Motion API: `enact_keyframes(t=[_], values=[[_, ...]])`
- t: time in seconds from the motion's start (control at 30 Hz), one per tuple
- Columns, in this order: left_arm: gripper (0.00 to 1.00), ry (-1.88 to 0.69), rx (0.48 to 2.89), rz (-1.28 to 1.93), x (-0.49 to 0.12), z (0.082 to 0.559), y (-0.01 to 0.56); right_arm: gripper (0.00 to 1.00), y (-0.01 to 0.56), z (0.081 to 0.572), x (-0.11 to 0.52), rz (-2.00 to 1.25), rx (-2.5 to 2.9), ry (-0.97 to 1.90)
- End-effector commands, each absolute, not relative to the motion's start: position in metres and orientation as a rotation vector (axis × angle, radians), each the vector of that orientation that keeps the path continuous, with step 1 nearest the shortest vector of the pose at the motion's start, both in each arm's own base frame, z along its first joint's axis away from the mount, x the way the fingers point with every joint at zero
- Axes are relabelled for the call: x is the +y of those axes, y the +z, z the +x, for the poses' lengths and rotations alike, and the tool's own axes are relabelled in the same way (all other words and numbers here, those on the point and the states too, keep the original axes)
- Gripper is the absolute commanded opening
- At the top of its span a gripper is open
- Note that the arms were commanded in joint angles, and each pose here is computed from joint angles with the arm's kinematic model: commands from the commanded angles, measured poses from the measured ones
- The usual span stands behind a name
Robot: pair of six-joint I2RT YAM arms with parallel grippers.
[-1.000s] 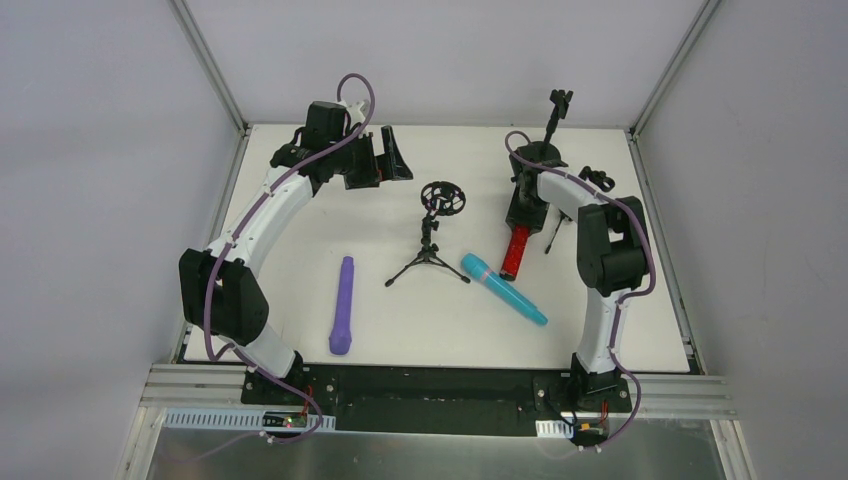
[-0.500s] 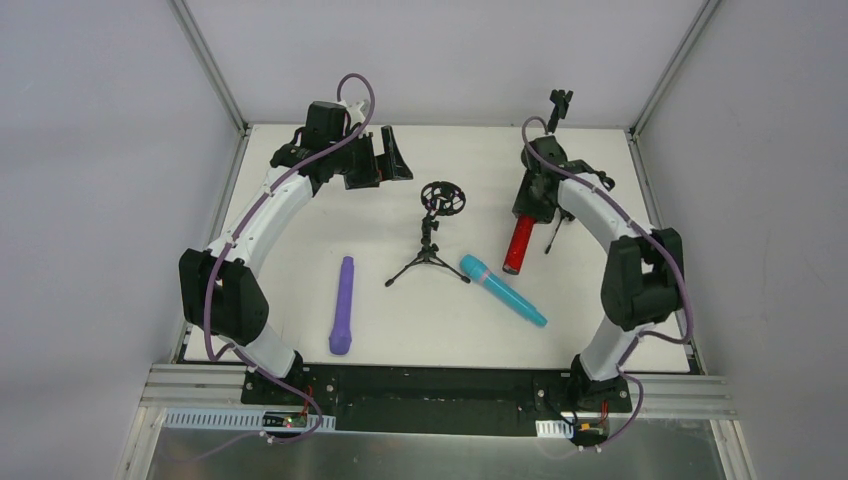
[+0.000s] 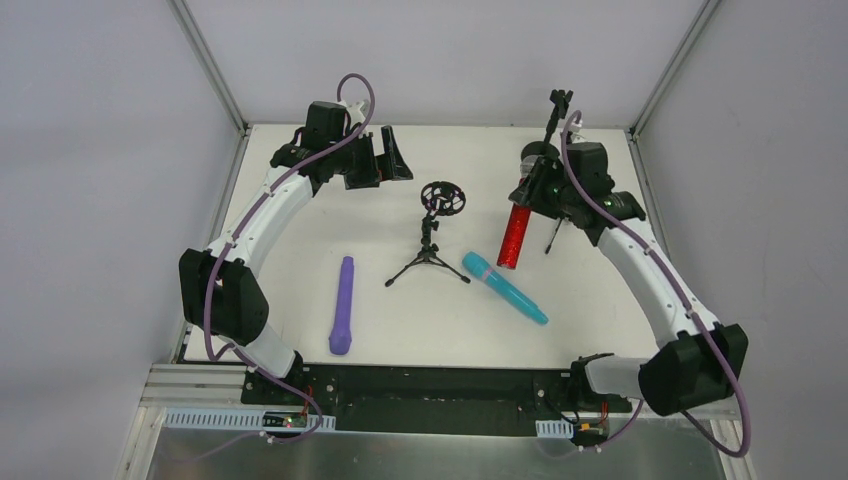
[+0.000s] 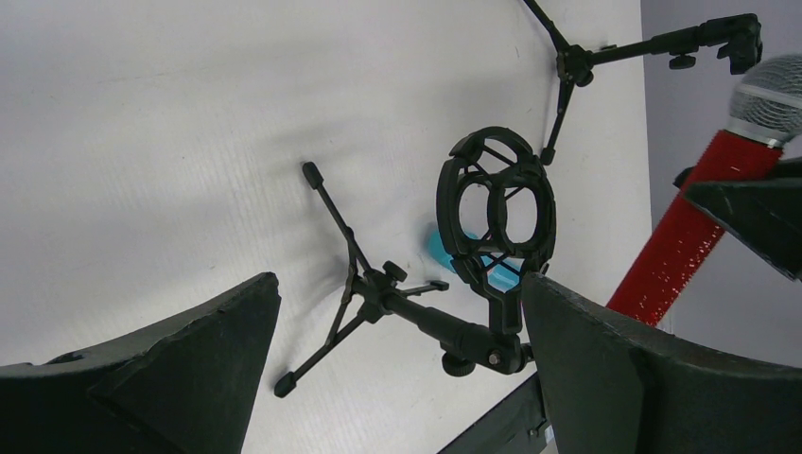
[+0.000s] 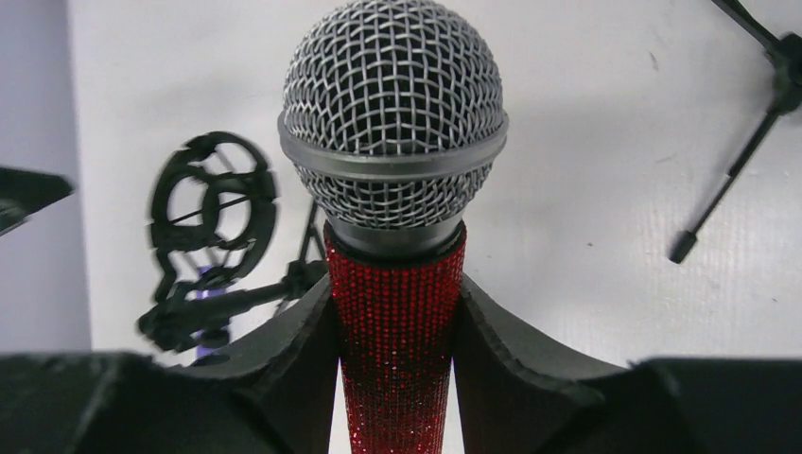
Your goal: Attach the microphones to the stand
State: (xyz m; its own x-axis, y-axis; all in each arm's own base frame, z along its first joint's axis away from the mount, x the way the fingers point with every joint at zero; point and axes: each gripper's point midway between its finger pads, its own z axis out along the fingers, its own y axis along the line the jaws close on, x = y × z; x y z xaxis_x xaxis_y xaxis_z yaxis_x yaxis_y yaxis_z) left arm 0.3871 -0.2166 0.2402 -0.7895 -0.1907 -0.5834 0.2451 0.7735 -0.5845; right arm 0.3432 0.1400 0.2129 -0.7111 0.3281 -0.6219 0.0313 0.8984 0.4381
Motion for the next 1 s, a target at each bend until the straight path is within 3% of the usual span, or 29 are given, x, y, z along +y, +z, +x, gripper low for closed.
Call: enact_keyframes(t=[0.0, 0.27, 0.97], values=[[0.99, -0.914, 2.265, 0.075, -0.224, 0.385, 0.264, 0.0, 0.28, 0.336, 0.162, 0.108, 2.06, 0.735], [0.99, -0.903, 2.273, 0.069, -0.223, 0.386, 0.26, 0.0, 0.335, 0.305, 0.16, -0.082, 1.606, 0.803], [0.99, -0.751, 2.249, 0.034, -0.203, 0.392, 0.262, 0.0, 0.34, 0.26, 0.195, -0.546, 1.397, 0.885]])
